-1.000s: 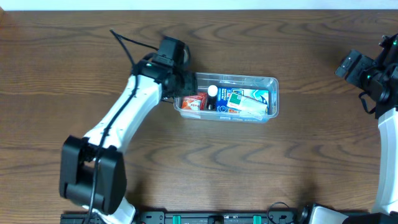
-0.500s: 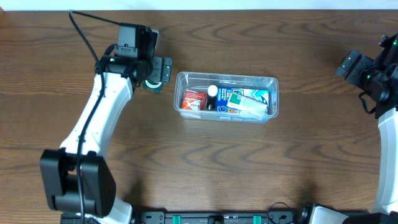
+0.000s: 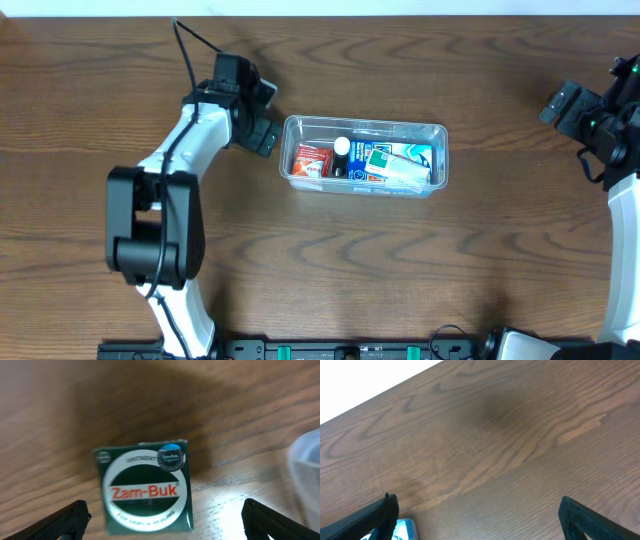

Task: Pack container
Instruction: 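Move left gripper to the green Zam-Buk tin and grasp it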

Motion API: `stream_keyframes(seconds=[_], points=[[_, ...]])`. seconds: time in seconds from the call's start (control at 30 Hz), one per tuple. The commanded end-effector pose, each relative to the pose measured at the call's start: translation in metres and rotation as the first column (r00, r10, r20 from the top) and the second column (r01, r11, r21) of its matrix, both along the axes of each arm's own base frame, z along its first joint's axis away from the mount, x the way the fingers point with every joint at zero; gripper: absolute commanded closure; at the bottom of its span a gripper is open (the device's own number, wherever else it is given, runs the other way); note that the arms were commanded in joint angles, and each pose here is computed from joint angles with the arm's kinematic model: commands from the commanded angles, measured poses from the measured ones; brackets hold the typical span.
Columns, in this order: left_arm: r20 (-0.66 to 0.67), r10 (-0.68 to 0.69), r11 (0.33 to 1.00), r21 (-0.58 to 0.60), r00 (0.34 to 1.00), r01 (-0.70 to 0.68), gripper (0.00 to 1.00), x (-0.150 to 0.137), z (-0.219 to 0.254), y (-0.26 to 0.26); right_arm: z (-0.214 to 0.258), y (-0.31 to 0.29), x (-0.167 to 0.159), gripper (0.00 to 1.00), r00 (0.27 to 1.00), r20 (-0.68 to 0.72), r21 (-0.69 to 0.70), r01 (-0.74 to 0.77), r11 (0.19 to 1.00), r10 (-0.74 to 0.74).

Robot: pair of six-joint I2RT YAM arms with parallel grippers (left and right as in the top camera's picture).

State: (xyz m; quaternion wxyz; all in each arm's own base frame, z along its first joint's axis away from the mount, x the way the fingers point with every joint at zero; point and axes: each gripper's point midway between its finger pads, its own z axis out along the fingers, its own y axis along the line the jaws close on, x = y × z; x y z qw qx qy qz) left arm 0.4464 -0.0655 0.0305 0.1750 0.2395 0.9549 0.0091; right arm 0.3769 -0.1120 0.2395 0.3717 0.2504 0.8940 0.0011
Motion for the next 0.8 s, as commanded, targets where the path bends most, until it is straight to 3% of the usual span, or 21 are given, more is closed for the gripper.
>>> stream_keyframes(seconds=[0.0, 0.6, 0.77], points=[[-0.002, -0.026, 0.999, 0.02, 1.0, 0.026, 0.02, 0.005, -0.007, 0.003, 0.003, -0.002, 0.0, 0.01, 1.0, 0.008, 0.004, 0.014, 1.0, -0.014], [0.012, 0.039, 0.999, 0.012, 0.999, -0.039, 0.02, 0.014, -0.012, 0.03, 0.003, -0.002, 0.0, 0.01, 1.0, 0.008, 0.004, 0.014, 1.0, -0.014], [-0.001, 0.023, 0.999, -0.042, 1.0, -0.023, 0.02, 0.012, -0.015, 0.022, 0.003, -0.002, 0.0, 0.01, 1.0, 0.008, 0.004, 0.014, 1.0, -0.014]])
